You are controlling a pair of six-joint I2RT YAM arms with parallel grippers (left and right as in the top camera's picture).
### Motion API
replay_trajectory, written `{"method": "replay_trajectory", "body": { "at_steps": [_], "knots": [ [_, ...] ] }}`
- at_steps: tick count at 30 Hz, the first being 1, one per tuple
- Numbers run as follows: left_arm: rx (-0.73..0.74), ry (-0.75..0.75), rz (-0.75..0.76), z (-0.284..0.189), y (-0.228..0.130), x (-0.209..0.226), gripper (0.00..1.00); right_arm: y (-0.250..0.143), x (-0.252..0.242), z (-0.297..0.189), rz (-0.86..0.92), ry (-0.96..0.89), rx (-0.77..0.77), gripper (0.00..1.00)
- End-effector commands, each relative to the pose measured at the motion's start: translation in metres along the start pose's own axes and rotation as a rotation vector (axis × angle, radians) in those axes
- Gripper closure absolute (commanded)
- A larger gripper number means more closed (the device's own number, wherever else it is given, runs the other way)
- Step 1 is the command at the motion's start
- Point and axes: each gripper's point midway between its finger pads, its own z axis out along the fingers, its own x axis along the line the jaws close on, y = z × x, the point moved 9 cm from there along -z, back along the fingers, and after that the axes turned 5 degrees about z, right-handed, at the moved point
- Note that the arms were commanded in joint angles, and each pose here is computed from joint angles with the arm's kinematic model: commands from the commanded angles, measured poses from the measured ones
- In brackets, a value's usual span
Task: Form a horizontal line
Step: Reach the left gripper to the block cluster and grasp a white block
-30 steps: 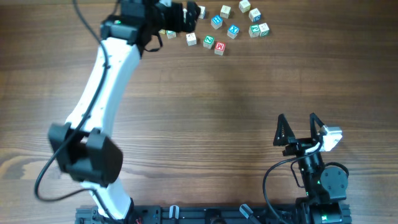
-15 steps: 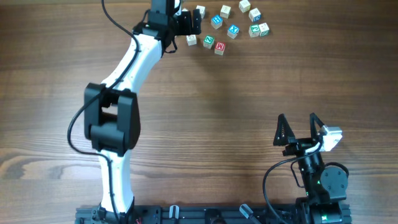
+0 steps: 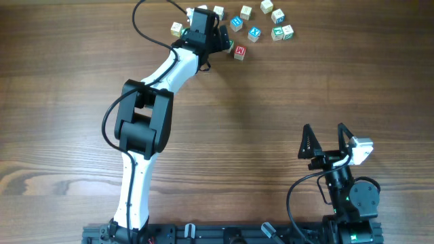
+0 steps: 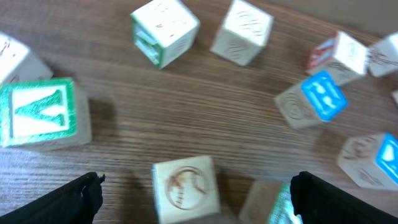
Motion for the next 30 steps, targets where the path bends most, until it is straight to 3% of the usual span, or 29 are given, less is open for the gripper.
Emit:
{"method": "replay_trajectory", "body": {
  "at_steps": [1,6,8,16,17,20,26,30],
  "knots": [
    [-0.030,0.023,-0.069,0.007,0.003,0.005,0.00,0.000,0.001,0.000,0.004,0.003,-0.003,0.00],
    [-0.047,0.018,-0.074,0.013,0.003,0.007,0.02,0.000,0.001,0.000,0.004,0.003,-0.003,0.00],
    [-0.046,0.020,-0.075,0.017,0.001,0.009,0.12,0.000,0.001,0.000,0.004,0.003,-0.004,0.00],
    [-0.007,0.038,-0.070,0.033,-0.017,0.015,0.15,0.000,0.001,0.000,0.004,0.003,-0.003,0.00],
    [-0.008,0.039,-0.070,0.033,-0.017,0.015,0.17,0.000,0.001,0.000,0.004,0.003,-0.004,0.00],
    [-0.010,0.041,-0.072,0.033,-0.016,0.017,0.45,0.000,0.001,0.000,0.004,0.003,-0.004,0.00],
    [0.047,0.069,-0.029,0.030,-0.022,0.022,0.57,0.000,0.001,0.000,0.004,0.003,-0.004,0.00],
    [0.043,0.070,0.040,-0.003,0.001,0.016,0.67,0.000,0.001,0.000,0.004,0.003,-0.004,0.00]
  ]
}}
